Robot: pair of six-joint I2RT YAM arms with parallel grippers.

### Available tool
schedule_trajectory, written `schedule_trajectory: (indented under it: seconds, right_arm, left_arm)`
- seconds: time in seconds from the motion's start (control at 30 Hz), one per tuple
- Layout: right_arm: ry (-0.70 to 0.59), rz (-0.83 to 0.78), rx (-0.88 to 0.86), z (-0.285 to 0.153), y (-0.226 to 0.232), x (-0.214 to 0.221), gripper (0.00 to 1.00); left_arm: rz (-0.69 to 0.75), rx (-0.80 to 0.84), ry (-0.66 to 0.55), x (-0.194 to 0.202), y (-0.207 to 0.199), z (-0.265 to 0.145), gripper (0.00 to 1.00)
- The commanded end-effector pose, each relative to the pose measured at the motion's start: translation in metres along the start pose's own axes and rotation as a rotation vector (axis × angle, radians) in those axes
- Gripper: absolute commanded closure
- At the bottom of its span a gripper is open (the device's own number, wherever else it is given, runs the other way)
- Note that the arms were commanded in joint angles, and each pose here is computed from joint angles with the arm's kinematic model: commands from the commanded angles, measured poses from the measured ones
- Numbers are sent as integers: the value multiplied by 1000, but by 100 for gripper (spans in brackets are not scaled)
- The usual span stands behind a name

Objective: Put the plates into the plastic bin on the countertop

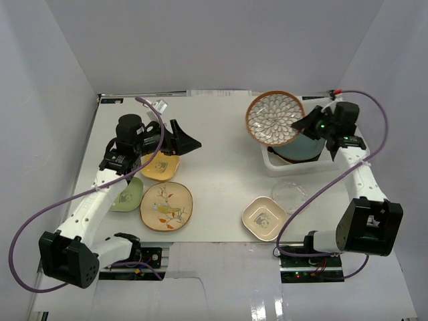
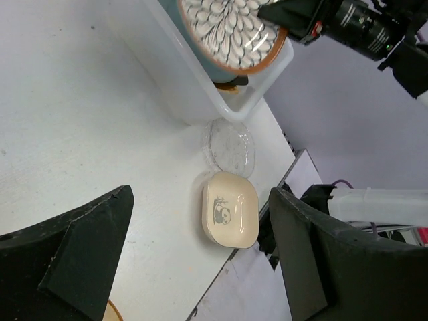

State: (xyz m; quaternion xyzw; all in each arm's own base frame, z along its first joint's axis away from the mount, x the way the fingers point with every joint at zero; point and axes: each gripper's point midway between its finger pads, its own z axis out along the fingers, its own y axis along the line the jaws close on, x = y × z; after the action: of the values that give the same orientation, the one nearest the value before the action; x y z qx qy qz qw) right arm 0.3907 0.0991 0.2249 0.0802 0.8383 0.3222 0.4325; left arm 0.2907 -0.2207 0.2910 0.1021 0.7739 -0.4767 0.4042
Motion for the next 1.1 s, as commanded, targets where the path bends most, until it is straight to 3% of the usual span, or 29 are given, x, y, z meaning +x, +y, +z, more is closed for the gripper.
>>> schedule_trajectory:
  seconds: [0.0,0.3,0.73,0.93,1.07]
  right_arm:
    - [-244,12,-18,-41,2,-74,92]
    - [-253,150,223,-36,-102,-67,92]
    - [-149,201,311,-11,-145,-37,91]
    - [-128,188,368,-11,-157,-32,63]
    - [-107,175,425,-9,-171,-29,53]
  left_arm:
    - [38,-5,15,16,1,-6,7]
    - [81,-89,89,67,22,-7,7]
    - [148,-88,131,85,23,2,7]
    - [149,-95,131,87,25,1,7]
    - [150,-93,127,84,23,1,7]
